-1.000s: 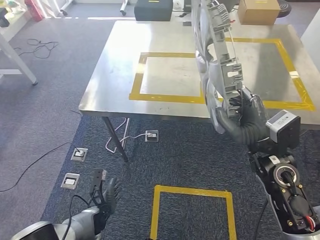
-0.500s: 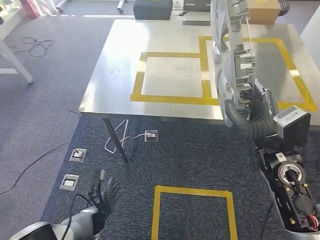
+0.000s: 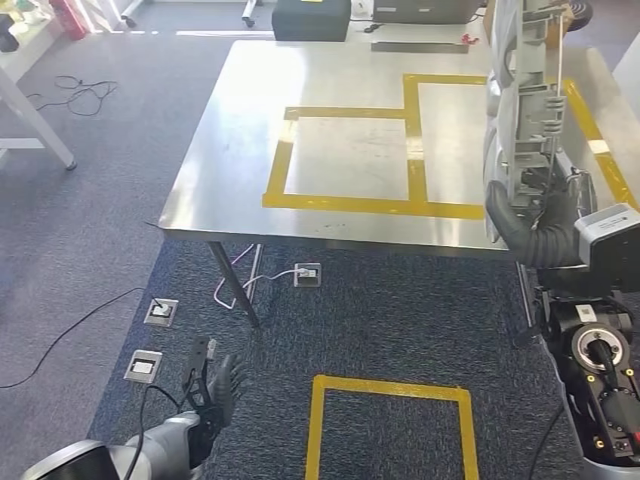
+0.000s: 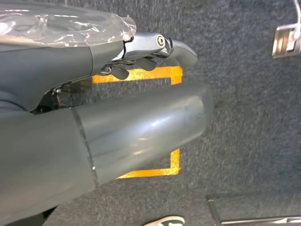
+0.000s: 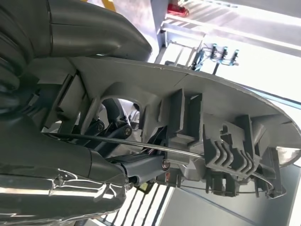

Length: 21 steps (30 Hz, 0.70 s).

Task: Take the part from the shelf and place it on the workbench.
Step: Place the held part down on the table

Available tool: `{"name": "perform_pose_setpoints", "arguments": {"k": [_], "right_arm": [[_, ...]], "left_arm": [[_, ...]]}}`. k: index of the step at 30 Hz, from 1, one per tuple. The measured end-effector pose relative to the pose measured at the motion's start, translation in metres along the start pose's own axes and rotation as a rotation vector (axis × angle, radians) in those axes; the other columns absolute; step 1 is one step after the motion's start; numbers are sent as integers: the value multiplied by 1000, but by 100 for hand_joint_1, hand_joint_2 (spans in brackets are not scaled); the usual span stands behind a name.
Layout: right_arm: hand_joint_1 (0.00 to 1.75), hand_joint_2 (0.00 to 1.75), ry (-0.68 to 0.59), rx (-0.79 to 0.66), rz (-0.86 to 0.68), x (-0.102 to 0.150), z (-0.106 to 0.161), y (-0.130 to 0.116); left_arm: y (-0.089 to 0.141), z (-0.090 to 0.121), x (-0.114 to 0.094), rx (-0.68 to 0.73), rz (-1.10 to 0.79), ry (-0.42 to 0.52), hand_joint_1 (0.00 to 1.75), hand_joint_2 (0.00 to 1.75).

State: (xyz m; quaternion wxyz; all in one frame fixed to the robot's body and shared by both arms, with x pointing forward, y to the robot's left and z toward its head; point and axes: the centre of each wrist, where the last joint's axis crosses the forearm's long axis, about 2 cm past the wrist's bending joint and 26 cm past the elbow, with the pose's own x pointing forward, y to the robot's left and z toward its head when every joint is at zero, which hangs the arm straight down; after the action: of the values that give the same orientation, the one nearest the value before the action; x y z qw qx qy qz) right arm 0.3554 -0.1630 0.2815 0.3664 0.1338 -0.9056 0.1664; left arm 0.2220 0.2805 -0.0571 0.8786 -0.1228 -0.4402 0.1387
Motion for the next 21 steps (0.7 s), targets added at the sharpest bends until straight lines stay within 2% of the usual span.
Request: {"name": "perform_pose_setpoints", "arguments": {"k": [21], "right_arm": [[175,175,-9,-10,-17,-2,-1,-5]], "left_arm": [[4,0,2,1,4,-7,0,0]]}}
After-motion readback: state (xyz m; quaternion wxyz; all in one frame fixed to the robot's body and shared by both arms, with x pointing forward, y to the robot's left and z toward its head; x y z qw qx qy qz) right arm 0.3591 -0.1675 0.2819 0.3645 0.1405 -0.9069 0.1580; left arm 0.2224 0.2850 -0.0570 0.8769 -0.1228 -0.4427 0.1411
